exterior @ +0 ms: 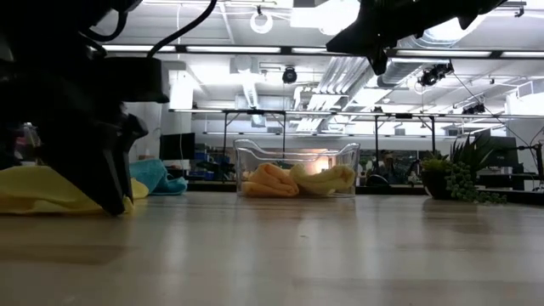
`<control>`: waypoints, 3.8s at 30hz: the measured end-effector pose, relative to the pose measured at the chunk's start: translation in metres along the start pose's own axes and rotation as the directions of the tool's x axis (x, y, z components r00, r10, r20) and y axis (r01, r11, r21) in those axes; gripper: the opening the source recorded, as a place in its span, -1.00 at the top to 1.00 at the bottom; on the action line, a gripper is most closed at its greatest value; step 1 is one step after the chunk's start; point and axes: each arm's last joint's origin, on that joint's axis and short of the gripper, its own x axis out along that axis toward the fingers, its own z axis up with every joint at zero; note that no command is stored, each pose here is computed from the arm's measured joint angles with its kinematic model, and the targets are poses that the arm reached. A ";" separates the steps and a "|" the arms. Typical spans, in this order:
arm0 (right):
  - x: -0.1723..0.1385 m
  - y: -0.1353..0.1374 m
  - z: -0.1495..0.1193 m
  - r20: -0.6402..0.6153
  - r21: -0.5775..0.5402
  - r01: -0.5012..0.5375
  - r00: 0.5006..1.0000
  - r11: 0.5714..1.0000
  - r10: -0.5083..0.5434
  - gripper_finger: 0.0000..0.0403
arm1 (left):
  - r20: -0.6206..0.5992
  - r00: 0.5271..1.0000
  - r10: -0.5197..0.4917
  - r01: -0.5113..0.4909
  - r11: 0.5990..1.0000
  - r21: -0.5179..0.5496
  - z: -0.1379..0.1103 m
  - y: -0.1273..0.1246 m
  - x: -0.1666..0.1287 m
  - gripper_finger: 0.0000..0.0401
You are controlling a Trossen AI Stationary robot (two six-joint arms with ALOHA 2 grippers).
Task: Fold microfiber towels
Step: Fold the yellow microfiber towel
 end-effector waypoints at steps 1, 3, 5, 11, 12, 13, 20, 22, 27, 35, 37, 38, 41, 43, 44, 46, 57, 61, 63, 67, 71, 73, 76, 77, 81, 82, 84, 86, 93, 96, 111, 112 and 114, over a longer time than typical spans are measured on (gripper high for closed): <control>0.000 0.000 0.000 0.000 0.000 0.000 1.000 1.000 0.000 1.00 | 0.005 1.000 0.011 -0.011 1.000 0.001 0.000 0.000 0.000 0.68; 0.000 0.000 0.000 0.000 0.000 0.000 1.000 1.000 0.000 1.00 | 0.004 1.000 0.020 -0.020 1.000 -0.024 0.001 0.003 0.001 0.89; 0.000 0.000 0.000 0.000 0.000 0.000 1.000 1.000 0.000 1.00 | -0.002 1.000 0.018 -0.018 0.995 -0.096 0.006 0.008 0.001 0.96; 0.000 0.000 0.000 0.000 0.000 0.000 1.000 1.000 0.000 1.00 | 0.150 0.988 -0.032 0.052 0.990 -0.134 0.049 0.029 -0.031 0.99; 0.000 0.000 0.000 0.000 0.000 0.000 1.000 1.000 0.000 1.00 | 0.195 0.980 -0.044 0.068 0.990 -0.121 0.059 0.034 -0.041 0.99; 0.000 0.000 0.000 0.001 0.000 0.000 1.000 1.000 0.000 1.00 | 0.238 0.970 -0.049 0.077 0.991 -0.106 0.067 0.040 -0.051 0.99; 0.000 0.000 0.000 0.005 0.010 -0.001 1.000 1.000 0.001 1.00 | 0.626 0.764 -0.158 0.172 0.984 0.039 0.112 0.079 -0.127 1.00; 0.000 0.000 0.000 0.004 0.030 -0.002 1.000 1.000 0.001 1.00 | 0.701 0.690 -0.183 0.195 0.979 0.064 0.116 0.090 -0.144 1.00; 0.000 0.000 0.000 0.004 0.074 -0.002 1.000 0.997 0.002 1.00 | 0.807 0.568 -0.163 0.174 0.982 0.075 0.115 0.105 -0.176 1.00; 0.000 0.000 0.001 0.010 0.112 -0.005 1.000 0.994 0.004 1.00 | 0.786 0.602 -0.137 0.146 0.987 0.060 0.110 0.108 -0.173 1.00; 0.000 0.000 0.001 0.011 0.125 -0.006 1.000 0.992 0.004 1.00 | 0.768 0.632 -0.103 0.119 0.992 0.036 0.109 0.108 -0.170 1.00; 0.000 0.000 0.001 0.011 0.125 -0.006 1.000 0.992 0.005 1.00 | 0.750 0.656 -0.081 0.099 0.995 0.021 0.107 0.109 -0.167 1.00; 0.000 0.001 0.001 0.006 0.140 -0.020 1.000 0.990 0.019 1.00 | 0.674 0.739 -0.018 0.048 0.999 -0.026 0.100 0.111 -0.158 1.00; 0.000 0.001 0.001 0.005 0.162 -0.020 1.000 0.987 0.019 1.00 | 0.604 0.796 0.025 0.020 0.998 -0.067 0.094 0.112 -0.150 1.00; 0.000 0.001 0.001 0.004 0.167 -0.020 1.000 0.986 0.020 1.00 | 0.564 0.825 0.041 0.008 0.996 -0.084 0.090 0.111 -0.146 1.00; 0.000 0.002 0.000 -0.002 0.168 -0.034 0.999 0.985 0.035 1.00 | 0.505 0.861 0.070 -0.010 0.993 -0.121 0.082 0.110 -0.135 1.00; 0.032 0.040 -0.031 -0.262 0.113 -0.131 0.952 0.985 0.157 0.95 | 0.401 0.915 0.053 0.067 0.958 -0.279 0.042 0.099 -0.088 1.00; 0.055 0.071 -0.037 -0.402 0.040 -0.197 0.894 0.980 0.196 0.71 | 0.385 0.921 0.065 0.054 0.955 -0.291 0.041 0.104 -0.086 1.00; 0.067 0.091 -0.040 -0.465 0.003 -0.231 0.861 0.973 0.206 0.54 | 0.388 0.919 0.068 0.059 0.950 -0.305 0.042 0.106 -0.086 1.00; 0.094 0.132 -0.052 -0.568 -0.051 -0.296 0.794 0.954 0.216 0.21 | 0.381 0.923 0.056 0.064 0.954 -0.294 0.043 0.111 -0.085 1.00; 0.125 0.167 -0.072 -0.638 -0.093 -0.322 0.746 0.942 0.192 0.02 | 0.374 0.927 0.008 0.090 0.966 -0.244 0.044 0.113 -0.084 1.00; 0.141 0.179 -0.081 -0.653 -0.089 -0.254 0.745 0.963 0.136 -0.01 | 0.380 0.925 -0.017 0.107 0.970 -0.217 0.045 0.113 -0.084 1.00; 0.164 0.189 -0.091 -0.674 -0.069 -0.117 0.738 0.991 0.040 0.00 | 0.379 0.925 -0.026 0.106 0.976 -0.192 0.045 0.113 -0.084 1.00; 0.170 0.192 -0.093 -0.682 -0.067 -0.087 0.731 0.994 0.018 0.00 | 0.379 0.925 -0.026 0.106 0.976 -0.192 0.045 0.113 -0.084 1.00; 0.192 0.205 -0.104 -0.715 -0.071 -0.052 0.699 0.996 -0.014 0.04 | 0.377 0.926 -0.026 0.105 0.976 -0.190 0.045 0.113 -0.084 1.00; 0.196 0.208 -0.107 -0.724 -0.075 -0.053 0.690 0.996 -0.018 0.06 | 0.374 0.927 -0.027 0.105 0.976 -0.189 0.045 0.113 -0.084 1.00; 0.202 0.214 -0.113 -0.743 -0.090 -0.053 0.669 0.995 -0.031 0.08 | 0.373 0.927 -0.033 0.110 0.976 -0.186 0.045 0.112 -0.084 1.00; 0.207 0.219 -0.119 -0.760 -0.103 -0.044 0.648 0.994 -0.050 0.11 | 0.372 0.927 -0.040 0.116 0.976 -0.184 0.045 0.112 -0.084 1.00; 0.212 0.223 -0.133 -0.785 -0.141 0.040 0.604 0.989 -0.136 0.21 | 0.372 0.927 -0.053 0.128 0.975 -0.179 0.045 0.112 -0.084 1.00; 0.209 0.221 -0.130 -0.776 -0.171 0.076 0.604 0.982 -0.181 0.25 | 0.375 0.926 -0.054 0.130 0.975 -0.180 0.045 0.112 -0.085 1.00; 0.208 0.215 -0.133 -0.798 -0.174 0.093 0.570 0.980 -0.196 0.29 | 0.398 0.916 -0.057 0.140 0.974 -0.180 0.047 0.111 -0.085 1.00; 0.209 0.215 -0.132 -0.796 -0.176 0.096 0.572 0.980 -0.199 0.29 | 0.399 0.915 -0.058 0.140 0.974 -0.180 0.047 0.111 -0.086 1.00; 0.210 0.213 -0.131 -0.790 -0.175 0.102 0.579 0.979 -0.201 0.29 | 0.403 0.913 -0.058 0.142 0.973 -0.180 0.048 0.111 -0.086 1.00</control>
